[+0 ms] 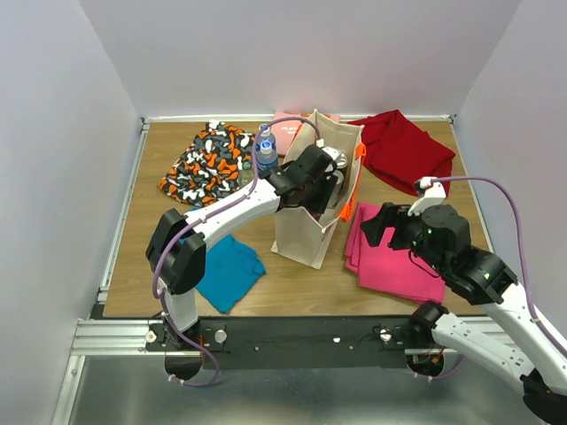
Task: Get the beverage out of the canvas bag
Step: Take out the drink from the canvas bag.
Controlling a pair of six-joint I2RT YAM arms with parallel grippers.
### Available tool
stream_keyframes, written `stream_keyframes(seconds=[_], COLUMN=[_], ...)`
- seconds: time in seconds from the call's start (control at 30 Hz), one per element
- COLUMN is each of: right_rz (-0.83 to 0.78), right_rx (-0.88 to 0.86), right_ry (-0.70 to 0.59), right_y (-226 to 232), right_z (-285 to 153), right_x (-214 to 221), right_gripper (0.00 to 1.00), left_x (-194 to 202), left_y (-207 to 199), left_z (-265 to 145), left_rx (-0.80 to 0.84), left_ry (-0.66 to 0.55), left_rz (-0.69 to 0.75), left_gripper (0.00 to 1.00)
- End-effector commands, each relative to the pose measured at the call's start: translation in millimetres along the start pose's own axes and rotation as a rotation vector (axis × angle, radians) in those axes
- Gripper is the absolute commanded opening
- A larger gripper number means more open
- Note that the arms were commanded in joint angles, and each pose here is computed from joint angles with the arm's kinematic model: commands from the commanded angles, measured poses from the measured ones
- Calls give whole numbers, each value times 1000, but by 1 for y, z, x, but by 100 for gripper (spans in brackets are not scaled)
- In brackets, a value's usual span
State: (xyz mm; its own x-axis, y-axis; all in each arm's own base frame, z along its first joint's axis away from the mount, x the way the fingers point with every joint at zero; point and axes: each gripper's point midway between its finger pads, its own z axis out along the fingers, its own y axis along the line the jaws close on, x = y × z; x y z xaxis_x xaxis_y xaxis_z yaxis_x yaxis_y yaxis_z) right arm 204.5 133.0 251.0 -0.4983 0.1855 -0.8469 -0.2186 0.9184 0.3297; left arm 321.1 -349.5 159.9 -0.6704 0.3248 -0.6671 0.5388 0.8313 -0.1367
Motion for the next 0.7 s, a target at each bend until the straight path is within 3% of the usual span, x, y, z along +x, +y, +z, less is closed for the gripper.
stream_keyframes(seconds=[0.0, 0.53, 0.67], right_rz=[-7, -26, -32], right_rx=[2, 18, 23], right_ry=[-16, -15, -12], right_y=[0, -1, -1], right_z=[2, 5, 7], right_x=[-4, -7, -6], right_gripper=[100, 100, 100], left_x=[-56, -24, -19], left_y=[-4, 0, 1], left_z=[-20, 3, 7], left_rx=[16, 7, 0], left_ry=[-225, -136, -111], left_rz=[-45, -91, -89], left_gripper=[0, 0, 13])
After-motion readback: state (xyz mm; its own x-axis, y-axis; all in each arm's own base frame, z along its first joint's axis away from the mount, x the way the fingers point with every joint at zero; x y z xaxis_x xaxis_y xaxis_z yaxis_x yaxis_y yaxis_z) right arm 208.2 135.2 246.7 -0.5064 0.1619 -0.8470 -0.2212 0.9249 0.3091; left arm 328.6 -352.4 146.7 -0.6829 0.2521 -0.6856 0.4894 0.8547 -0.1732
